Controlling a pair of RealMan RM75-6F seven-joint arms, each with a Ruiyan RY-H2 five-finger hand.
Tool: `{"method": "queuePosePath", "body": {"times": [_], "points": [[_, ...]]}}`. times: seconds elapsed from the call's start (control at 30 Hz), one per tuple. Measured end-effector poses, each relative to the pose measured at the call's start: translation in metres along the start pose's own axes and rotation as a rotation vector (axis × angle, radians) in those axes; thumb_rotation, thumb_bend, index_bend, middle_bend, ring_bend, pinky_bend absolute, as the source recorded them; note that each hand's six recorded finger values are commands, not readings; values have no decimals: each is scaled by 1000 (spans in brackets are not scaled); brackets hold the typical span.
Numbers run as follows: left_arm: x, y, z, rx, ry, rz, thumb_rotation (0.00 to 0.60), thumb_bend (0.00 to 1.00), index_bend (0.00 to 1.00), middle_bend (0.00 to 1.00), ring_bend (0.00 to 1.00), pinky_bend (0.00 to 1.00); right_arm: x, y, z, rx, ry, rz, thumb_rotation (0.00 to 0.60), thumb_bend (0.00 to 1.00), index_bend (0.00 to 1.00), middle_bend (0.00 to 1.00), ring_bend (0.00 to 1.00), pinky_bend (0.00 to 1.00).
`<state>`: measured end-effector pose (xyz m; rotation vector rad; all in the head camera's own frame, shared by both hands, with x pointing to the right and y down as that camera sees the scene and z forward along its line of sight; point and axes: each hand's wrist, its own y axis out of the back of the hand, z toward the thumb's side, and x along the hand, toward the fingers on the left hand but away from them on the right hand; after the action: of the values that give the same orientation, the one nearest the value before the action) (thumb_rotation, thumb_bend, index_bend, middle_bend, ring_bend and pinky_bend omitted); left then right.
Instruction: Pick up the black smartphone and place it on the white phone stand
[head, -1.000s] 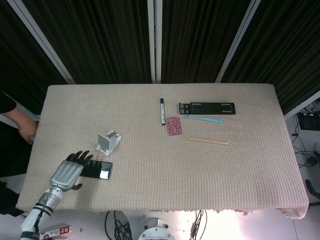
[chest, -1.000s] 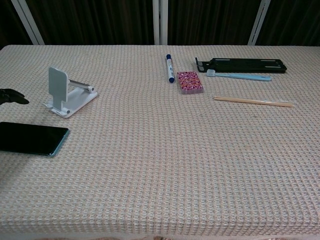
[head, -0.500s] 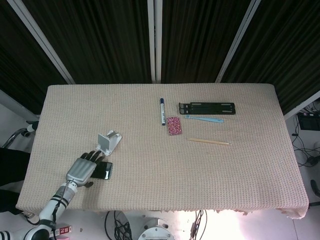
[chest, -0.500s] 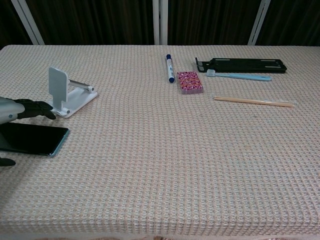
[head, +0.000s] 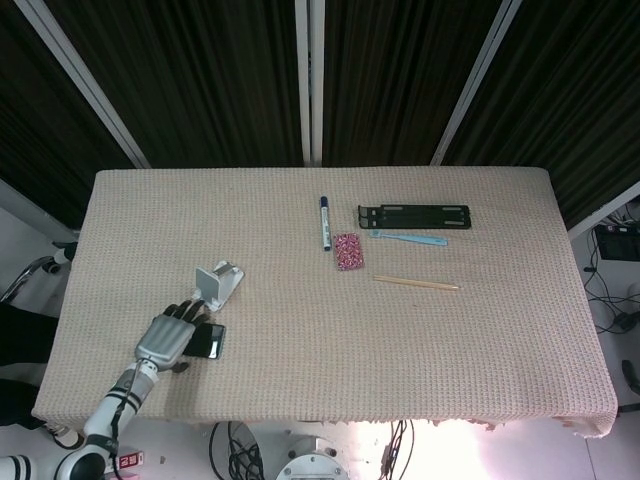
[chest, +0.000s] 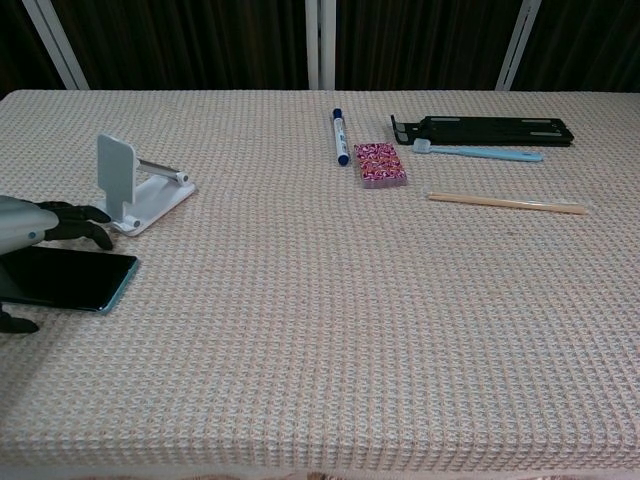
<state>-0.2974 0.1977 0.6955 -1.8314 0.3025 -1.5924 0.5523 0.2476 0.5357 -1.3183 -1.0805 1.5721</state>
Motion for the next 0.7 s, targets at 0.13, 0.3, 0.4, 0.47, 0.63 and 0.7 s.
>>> {"method": "queuePosePath", "body": {"times": [0.13, 0.3, 0.4, 0.47, 0.63, 0.7], "points": [[2, 3, 0, 0, -3, 3, 600, 165, 209, 0, 0, 146, 0, 0, -1, 1, -2, 3, 600, 301, 0, 0, 0, 0], [2, 5, 1, -7, -7, -2, 600, 165, 229, 0, 0, 146, 0, -2, -1, -1, -3, 9, 600, 301, 0, 0, 0, 0], [2, 6, 2, -11, -11, -7, 600, 174, 256, 0, 0, 146, 0, -4, -1, 0, -4, 13, 600, 300, 0, 0, 0, 0], [3, 6, 3, -12, -12, -11, 600, 194, 273, 0, 0, 146, 0, -4, -1, -1, -4, 13, 600, 300, 0, 0, 0, 0], [4, 6, 5, -23, -18, -20, 600, 242, 298, 0, 0, 146, 0, -4, -3, 1, -8, 14, 600, 301, 0, 0, 0, 0], [5, 6, 5, -21, -20, -24, 600, 258, 313, 0, 0, 146, 0, -4, -4, 1, -12, 15, 600, 301, 0, 0, 0, 0]]}}
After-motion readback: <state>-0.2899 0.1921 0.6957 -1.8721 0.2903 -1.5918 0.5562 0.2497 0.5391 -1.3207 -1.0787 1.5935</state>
